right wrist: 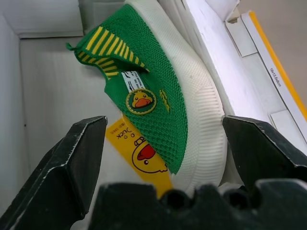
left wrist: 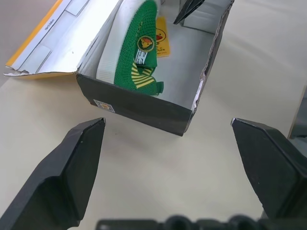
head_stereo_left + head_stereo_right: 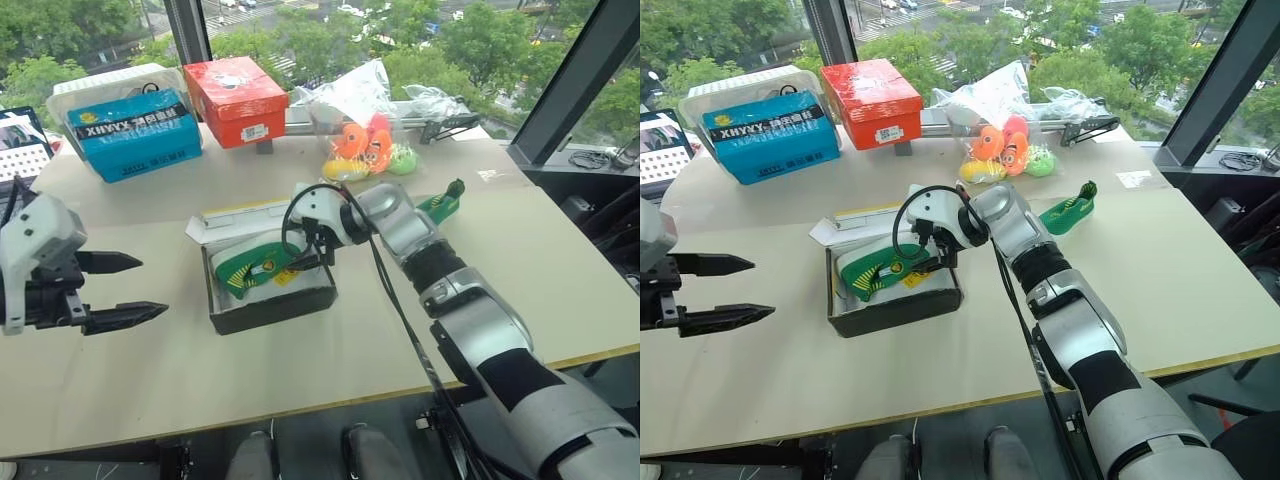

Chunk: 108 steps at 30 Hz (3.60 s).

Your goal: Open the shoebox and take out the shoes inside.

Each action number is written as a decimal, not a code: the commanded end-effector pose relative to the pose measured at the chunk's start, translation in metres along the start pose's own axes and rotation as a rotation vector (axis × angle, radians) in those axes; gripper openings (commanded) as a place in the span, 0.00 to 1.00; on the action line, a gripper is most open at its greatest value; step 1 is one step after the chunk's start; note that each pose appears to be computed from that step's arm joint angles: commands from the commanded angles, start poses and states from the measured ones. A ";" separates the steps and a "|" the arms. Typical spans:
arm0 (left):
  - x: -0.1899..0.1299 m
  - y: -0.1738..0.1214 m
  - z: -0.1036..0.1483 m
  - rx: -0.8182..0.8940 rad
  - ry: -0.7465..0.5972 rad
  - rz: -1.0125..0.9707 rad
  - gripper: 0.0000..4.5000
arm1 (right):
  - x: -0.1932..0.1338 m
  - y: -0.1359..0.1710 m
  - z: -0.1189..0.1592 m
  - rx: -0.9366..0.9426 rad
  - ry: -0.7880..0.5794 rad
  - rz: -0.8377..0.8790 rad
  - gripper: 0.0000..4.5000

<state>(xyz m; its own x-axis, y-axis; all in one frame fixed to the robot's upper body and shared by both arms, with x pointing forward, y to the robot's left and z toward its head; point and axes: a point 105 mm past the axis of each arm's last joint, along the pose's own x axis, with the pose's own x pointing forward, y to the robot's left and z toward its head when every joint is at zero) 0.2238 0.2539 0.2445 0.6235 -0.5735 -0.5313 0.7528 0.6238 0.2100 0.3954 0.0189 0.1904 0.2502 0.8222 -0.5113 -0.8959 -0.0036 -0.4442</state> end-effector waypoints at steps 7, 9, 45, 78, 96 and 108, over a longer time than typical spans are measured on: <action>-0.005 0.000 0.009 0.046 -0.025 0.008 1.00 | -0.006 -0.016 0.012 -0.023 -0.010 -0.072 0.99; -0.005 0.000 0.009 0.046 -0.025 0.009 1.00 | -0.007 -0.018 0.012 -0.026 -0.007 -0.078 0.99; -0.002 0.001 0.010 0.057 -0.034 0.006 1.00 | 0.032 0.012 0.003 0.009 -0.004 -0.012 0.30; 0.026 0.011 0.022 0.111 -0.068 -0.060 1.00 | -0.021 -0.023 0.090 -0.533 -0.087 -0.561 0.11; 0.046 0.014 0.029 0.129 -0.095 -0.146 1.00 | -0.163 -0.008 0.008 1.002 -0.477 -0.376 0.11; 0.063 0.018 0.026 0.167 -0.057 -0.218 1.00 | -0.144 0.058 -0.129 1.435 -0.229 -0.464 0.11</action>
<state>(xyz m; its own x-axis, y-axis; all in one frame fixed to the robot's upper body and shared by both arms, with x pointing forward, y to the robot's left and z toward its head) 0.2823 0.2149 0.2278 0.4446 -0.7194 -0.5336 0.8918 0.4110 0.1889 0.3488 -0.1708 0.1350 0.6415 0.6715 -0.3709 -0.3291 0.6777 0.6576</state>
